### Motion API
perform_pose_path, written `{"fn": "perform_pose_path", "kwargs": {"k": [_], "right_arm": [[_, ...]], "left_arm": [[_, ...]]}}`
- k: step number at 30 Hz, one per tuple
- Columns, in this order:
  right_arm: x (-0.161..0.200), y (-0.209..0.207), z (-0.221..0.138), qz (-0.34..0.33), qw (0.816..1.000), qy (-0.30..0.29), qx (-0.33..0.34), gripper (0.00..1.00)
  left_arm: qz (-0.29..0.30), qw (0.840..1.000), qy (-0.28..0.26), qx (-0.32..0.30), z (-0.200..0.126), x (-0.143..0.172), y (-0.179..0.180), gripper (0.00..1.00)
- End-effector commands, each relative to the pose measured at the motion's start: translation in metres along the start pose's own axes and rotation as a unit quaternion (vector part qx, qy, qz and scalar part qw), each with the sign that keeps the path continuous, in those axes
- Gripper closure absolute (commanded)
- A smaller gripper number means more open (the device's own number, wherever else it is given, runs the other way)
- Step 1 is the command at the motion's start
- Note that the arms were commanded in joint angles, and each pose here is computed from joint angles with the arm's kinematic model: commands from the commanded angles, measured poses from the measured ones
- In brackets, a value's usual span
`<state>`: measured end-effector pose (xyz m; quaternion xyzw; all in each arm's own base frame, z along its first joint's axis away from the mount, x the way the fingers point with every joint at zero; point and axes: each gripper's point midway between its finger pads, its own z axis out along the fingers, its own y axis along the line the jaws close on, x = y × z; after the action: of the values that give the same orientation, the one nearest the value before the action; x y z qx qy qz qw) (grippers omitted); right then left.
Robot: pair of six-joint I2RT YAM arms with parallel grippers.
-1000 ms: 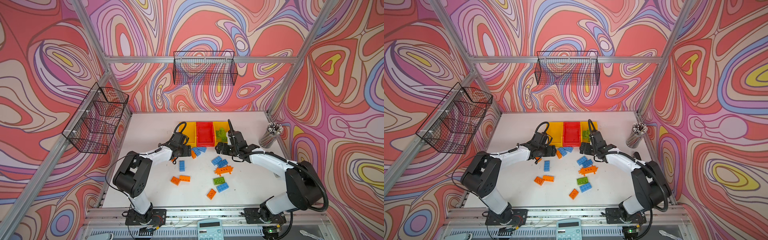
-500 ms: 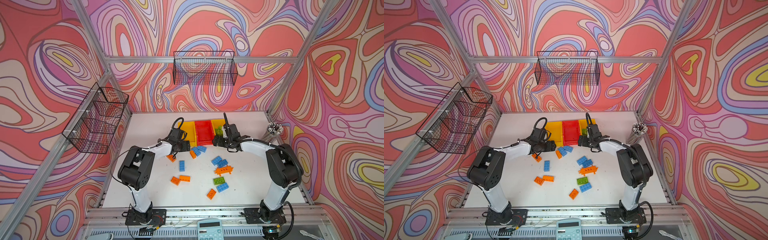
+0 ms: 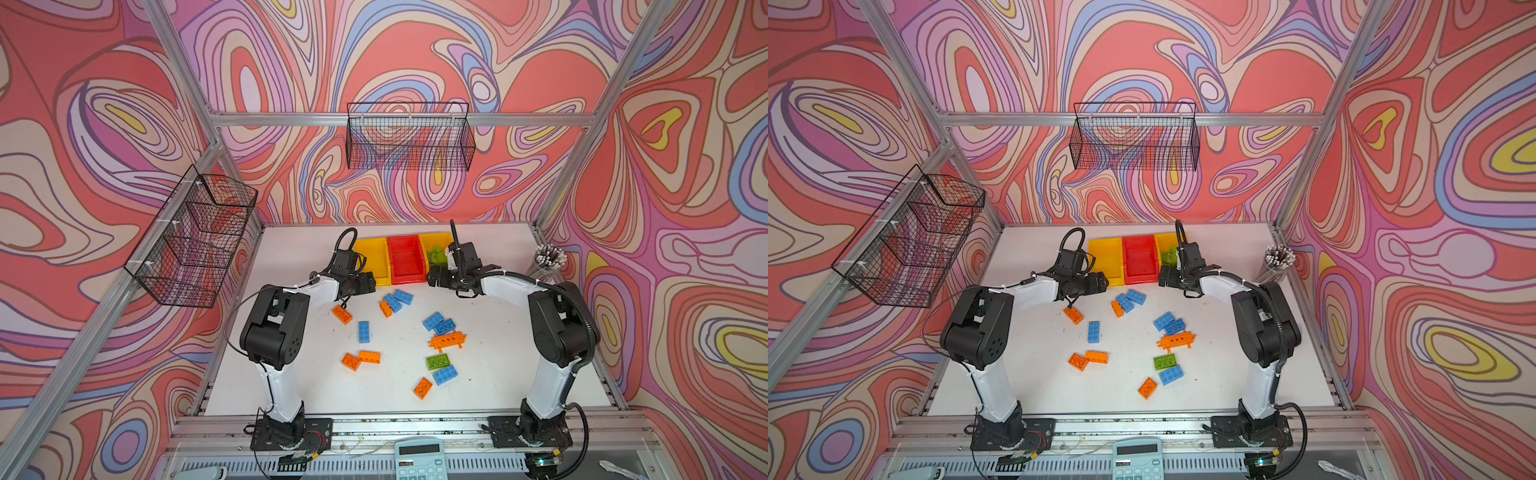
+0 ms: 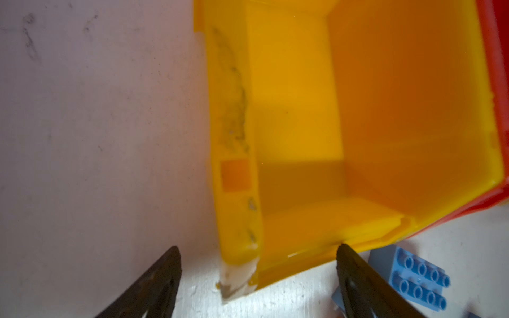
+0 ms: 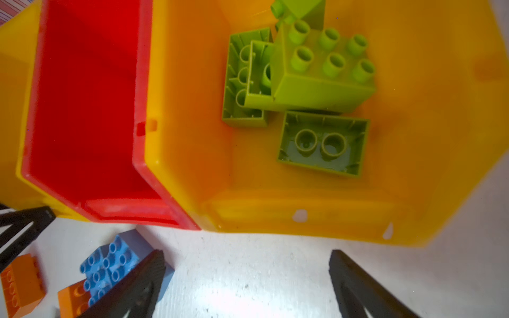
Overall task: Sort the legos into containers by color
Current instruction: Move the container to the top-center of the table, then rotate the lego at the center of the table.
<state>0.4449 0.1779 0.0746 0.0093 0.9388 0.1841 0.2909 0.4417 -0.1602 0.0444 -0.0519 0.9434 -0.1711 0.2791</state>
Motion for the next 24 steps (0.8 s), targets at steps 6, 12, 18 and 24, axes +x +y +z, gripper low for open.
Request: {"fn": "perform_pose_path", "kwargs": {"k": [6,12,18,24], "right_arm": [[0.016,0.005,-0.052,-0.007,1.0,-0.011,-0.006,0.02],[0.034,0.004,-0.072,-0.008,1.0,-0.015,0.001,0.02],[0.05,-0.001,-0.092,-0.004,1.0,-0.022,0.002,0.02],[0.064,-0.006,-0.112,0.0,0.999,-0.032,0.002,0.02]], "left_arm": [[-0.004,1.0,-0.007,0.025,-0.006,-0.01,-0.008,0.13],[-0.033,0.997,-0.012,0.072,-0.033,0.0,-0.024,0.13],[0.001,0.998,0.0,0.065,-0.061,0.033,-0.046,0.12],[0.063,0.997,0.017,0.044,-0.075,0.064,-0.075,0.1]]}}
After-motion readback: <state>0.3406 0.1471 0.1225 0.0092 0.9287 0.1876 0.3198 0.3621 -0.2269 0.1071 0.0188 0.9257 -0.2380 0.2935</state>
